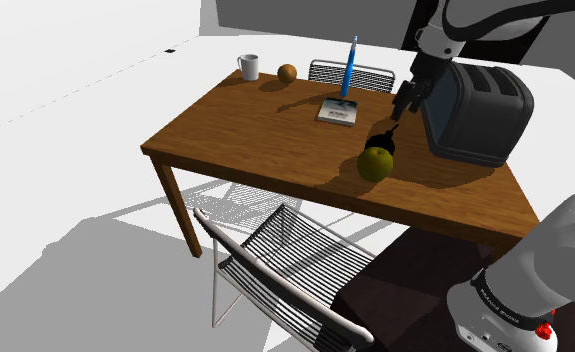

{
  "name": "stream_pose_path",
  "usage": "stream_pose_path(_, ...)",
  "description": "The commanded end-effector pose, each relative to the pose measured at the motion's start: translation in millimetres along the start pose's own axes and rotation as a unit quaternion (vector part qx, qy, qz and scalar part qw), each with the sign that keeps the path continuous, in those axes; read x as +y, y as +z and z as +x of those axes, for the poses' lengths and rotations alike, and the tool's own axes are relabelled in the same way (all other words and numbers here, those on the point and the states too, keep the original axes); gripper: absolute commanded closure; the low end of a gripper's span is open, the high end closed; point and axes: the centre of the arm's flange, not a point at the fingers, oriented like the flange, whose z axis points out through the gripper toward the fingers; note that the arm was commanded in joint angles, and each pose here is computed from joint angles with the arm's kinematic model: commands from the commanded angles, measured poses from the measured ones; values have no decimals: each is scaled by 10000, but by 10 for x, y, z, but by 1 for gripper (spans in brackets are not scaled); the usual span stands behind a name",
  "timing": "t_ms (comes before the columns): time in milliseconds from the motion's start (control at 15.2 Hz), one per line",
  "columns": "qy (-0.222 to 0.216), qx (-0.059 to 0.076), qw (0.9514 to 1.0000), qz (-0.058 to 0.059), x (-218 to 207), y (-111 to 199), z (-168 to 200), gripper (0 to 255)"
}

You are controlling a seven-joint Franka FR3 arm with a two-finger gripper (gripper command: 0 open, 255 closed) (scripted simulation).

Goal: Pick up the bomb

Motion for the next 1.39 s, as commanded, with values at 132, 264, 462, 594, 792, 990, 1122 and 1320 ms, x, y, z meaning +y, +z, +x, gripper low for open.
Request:
stream_pose_path(132, -3, 12, 10000, 45, 202, 322, 226, 0)
stream_pose_path(264, -3, 12, 10000, 45, 209, 427, 219, 0)
stream_pose_path(462, -3, 12, 10000, 45, 219, 585, 207, 0)
stream_pose_path(594, -3, 12, 10000, 45, 228, 720, 197, 0)
stream_pose_path(792, -3, 12, 10000, 45, 223, 721, 197, 255)
stream_pose_path(990, -3, 12, 10000, 44, 220, 721, 201, 255)
stream_pose_path(1122, -3, 12, 10000, 44, 220, 722, 201, 255)
stream_pose_path(1320, -3, 12, 10000, 44, 220, 721, 202, 255)
